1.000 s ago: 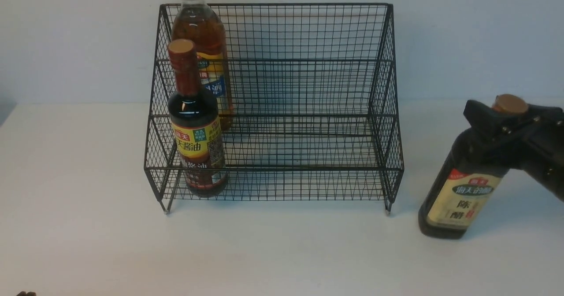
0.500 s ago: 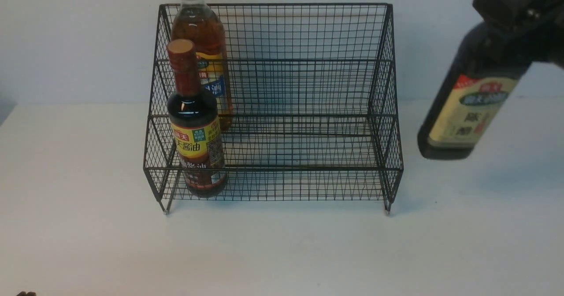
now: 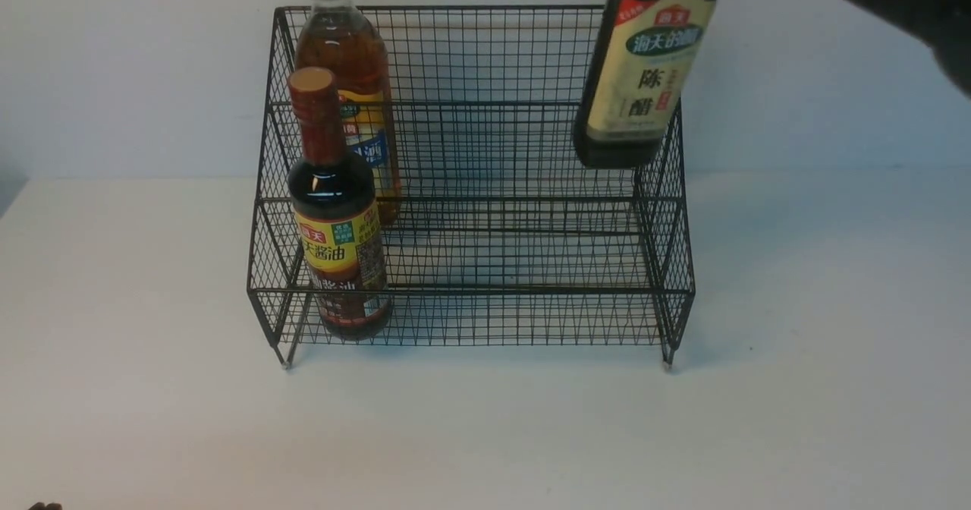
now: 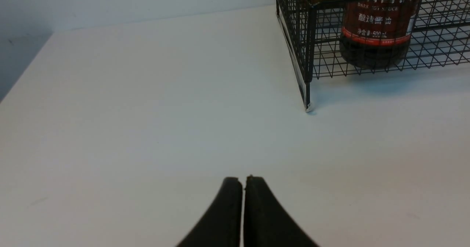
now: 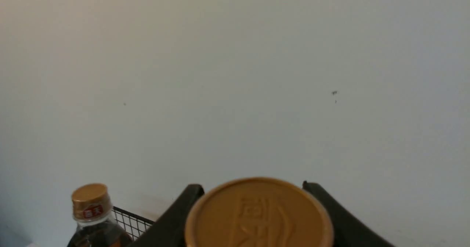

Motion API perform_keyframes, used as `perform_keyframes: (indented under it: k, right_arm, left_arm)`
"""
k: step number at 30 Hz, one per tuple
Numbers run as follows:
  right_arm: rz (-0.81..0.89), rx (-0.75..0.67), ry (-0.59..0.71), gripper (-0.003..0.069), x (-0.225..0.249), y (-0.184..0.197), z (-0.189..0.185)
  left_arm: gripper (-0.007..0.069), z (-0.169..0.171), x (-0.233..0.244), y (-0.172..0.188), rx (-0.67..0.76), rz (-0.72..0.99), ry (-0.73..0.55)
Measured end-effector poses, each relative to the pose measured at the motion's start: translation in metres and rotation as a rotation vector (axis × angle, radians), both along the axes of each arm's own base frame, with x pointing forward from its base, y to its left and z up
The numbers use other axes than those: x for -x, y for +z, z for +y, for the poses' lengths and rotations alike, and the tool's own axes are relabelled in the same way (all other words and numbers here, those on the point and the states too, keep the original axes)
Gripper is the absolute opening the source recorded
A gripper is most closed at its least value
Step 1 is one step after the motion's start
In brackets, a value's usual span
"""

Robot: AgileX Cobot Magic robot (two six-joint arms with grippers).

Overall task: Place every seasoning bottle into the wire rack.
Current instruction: Use the right arm to put the condiment bottle back on the shelf

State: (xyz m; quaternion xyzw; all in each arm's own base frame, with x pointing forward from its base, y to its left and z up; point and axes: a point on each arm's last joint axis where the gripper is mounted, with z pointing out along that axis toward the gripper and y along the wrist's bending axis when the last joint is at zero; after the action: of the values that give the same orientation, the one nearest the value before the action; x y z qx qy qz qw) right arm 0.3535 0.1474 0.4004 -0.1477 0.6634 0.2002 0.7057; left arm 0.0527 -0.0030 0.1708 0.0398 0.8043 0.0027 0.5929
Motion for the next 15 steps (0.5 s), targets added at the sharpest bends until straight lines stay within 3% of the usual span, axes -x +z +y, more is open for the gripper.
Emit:
perform_keyframes:
  k: [15]
  right_arm:
    - [0.150, -0.056, -0.041, 0.0314, -0.045, -0.039, 0.013]
  left_arm:
    - [-0.0005, 0.000, 0.000, 0.000, 0.000, 0.000, 0.000]
